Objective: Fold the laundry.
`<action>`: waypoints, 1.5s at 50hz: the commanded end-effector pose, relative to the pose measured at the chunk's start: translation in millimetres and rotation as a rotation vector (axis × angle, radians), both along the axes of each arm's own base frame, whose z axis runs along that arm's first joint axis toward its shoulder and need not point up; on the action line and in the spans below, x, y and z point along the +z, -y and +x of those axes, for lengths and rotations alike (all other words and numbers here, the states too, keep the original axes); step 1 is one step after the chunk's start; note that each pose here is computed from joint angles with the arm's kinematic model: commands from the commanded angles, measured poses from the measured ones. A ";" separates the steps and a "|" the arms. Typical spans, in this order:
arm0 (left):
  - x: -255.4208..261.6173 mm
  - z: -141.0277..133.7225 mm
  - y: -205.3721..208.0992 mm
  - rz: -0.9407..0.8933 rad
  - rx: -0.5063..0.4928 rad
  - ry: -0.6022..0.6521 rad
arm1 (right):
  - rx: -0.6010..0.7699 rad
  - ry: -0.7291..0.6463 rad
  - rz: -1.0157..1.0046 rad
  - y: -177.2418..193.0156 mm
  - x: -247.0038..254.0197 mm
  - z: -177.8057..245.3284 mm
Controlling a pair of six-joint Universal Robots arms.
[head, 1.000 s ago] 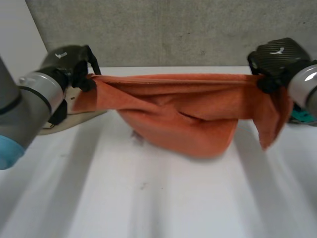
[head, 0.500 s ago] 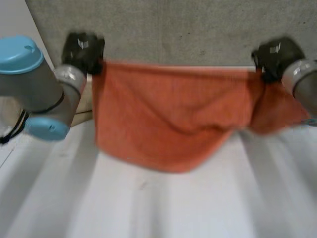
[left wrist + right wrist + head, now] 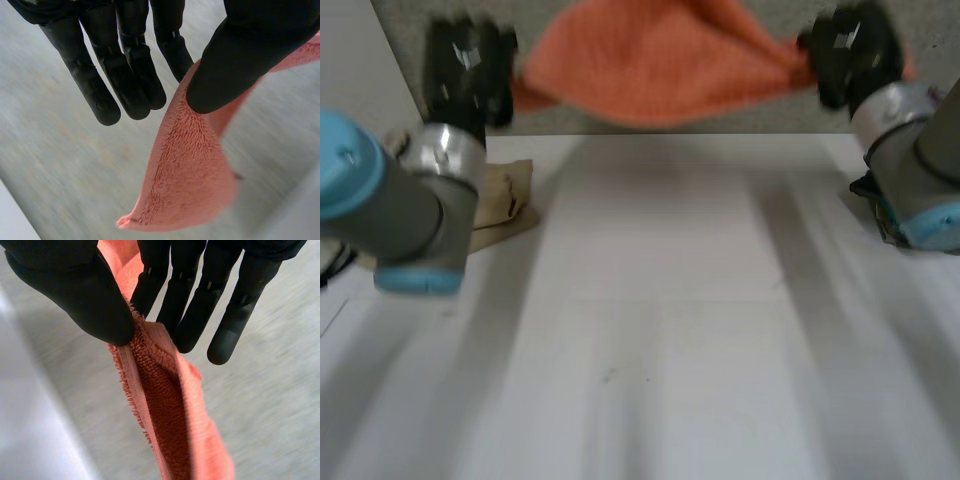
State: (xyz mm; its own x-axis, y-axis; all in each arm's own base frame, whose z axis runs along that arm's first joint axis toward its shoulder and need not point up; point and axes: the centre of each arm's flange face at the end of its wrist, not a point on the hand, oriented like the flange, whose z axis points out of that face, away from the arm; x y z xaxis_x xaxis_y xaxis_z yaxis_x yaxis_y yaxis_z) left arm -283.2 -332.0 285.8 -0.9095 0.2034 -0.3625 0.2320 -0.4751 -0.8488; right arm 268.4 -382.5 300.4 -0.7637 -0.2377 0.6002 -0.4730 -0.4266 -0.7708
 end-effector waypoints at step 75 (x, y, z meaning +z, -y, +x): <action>49.2 27.6 -89.2 0.140 -0.061 -0.006 | -0.048 -0.022 0.315 -96.1 -41.1 -21.5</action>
